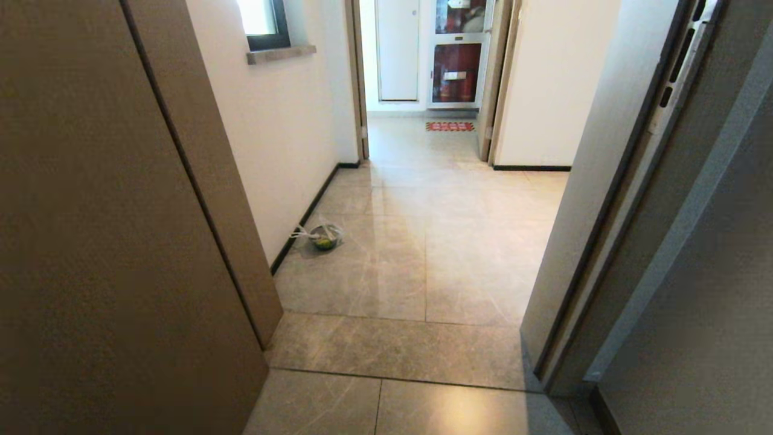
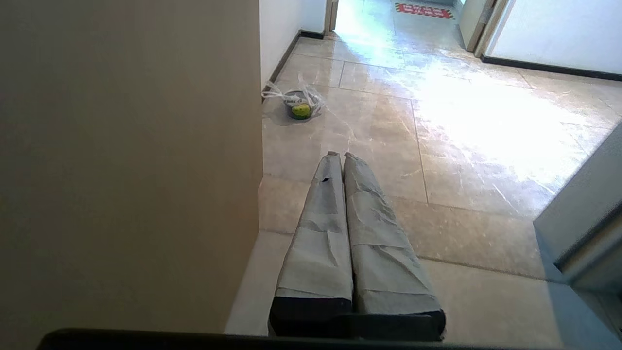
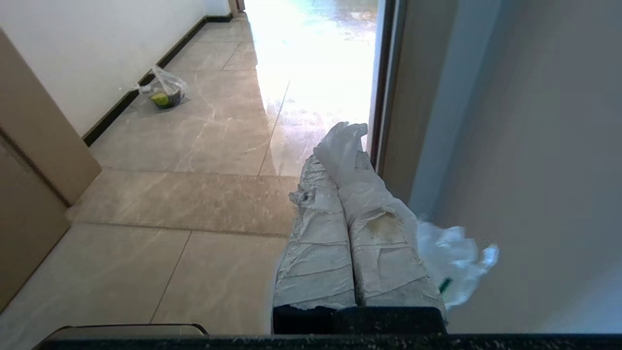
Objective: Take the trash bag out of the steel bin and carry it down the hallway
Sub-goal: Put the trash bag at the door
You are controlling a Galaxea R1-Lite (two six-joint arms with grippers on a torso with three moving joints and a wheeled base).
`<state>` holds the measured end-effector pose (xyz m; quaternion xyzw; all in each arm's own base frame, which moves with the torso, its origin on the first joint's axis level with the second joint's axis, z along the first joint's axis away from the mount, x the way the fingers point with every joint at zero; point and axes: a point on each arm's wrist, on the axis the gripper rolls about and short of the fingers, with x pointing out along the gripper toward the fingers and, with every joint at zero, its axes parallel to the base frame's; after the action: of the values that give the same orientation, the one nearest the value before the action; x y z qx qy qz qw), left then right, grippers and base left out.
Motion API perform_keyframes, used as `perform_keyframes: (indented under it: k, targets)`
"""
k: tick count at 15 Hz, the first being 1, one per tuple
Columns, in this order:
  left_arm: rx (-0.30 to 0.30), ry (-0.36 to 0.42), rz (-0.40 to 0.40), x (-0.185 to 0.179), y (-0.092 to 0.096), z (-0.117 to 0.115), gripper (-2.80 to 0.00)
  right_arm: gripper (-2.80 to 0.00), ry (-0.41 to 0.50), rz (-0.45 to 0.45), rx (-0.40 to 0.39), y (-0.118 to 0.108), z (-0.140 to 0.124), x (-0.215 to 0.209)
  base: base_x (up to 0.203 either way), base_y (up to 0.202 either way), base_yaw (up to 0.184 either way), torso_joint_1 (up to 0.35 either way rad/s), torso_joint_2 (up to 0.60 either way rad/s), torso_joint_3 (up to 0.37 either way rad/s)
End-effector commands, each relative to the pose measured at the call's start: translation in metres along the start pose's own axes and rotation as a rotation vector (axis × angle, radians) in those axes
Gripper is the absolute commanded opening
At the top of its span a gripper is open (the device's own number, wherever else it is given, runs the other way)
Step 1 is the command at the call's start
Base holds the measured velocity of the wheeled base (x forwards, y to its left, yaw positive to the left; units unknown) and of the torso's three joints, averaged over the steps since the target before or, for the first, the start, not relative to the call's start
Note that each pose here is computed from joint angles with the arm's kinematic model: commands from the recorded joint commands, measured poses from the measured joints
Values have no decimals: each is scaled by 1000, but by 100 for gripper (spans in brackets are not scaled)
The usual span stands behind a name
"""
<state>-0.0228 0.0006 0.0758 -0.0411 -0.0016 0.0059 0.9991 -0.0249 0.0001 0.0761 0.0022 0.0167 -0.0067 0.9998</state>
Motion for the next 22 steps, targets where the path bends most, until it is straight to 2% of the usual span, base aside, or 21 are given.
perform_keyframes:
  k: [1, 22]
  targets:
    - [-1, 1, 0, 0, 0, 0, -280, -280, 0, 0, 0, 0, 0, 0, 193, 0, 2, 6, 7, 2]
    - [-2, 0, 0, 0, 0, 0, -280, -280, 0, 0, 0, 0, 0, 0, 193, 0, 1, 2, 1, 3]
